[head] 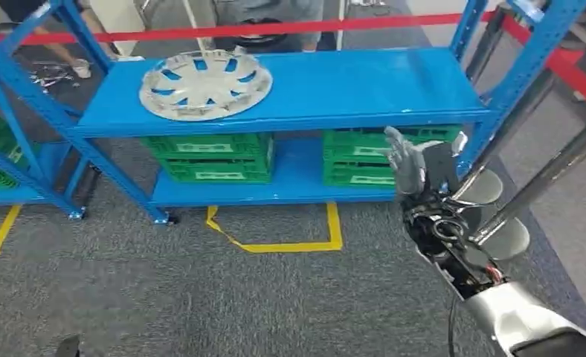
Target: Take the parts from the cabinet and place them on the table.
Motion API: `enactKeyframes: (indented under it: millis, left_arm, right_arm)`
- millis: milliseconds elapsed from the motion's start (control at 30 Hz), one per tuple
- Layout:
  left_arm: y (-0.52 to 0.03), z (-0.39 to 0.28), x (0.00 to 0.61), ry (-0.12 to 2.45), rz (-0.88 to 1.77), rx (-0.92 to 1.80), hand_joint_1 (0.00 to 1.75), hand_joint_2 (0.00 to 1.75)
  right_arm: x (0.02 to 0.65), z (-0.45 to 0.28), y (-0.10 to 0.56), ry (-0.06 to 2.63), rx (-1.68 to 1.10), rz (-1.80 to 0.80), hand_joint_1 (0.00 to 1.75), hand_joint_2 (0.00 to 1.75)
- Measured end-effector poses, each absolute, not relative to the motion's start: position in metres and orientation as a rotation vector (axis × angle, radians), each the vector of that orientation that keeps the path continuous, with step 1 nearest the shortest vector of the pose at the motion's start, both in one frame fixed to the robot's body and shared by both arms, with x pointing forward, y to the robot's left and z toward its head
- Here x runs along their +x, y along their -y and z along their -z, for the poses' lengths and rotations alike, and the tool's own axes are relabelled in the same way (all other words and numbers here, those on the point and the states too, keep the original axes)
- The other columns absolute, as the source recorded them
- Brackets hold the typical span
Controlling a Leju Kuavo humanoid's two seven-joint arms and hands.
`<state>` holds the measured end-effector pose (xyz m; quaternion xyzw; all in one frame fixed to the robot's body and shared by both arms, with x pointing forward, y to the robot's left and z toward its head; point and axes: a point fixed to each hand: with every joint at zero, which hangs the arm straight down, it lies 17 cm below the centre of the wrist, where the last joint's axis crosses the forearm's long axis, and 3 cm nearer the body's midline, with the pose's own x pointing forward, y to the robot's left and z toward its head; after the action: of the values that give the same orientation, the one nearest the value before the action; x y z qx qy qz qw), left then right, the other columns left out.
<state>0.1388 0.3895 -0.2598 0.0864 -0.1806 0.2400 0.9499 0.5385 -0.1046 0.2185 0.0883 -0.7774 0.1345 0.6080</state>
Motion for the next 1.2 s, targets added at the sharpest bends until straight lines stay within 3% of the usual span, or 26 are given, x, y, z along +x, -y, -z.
enactKeyframes:
  millis: [1200]
  left_arm:
    - [-0.398,0.262,0.129,0.346,-0.506,0.210,0.00,0.00]
  right_arm:
    - [0.537,-0.232,0.103,1.824,0.212,-0.334,0.00,0.00]
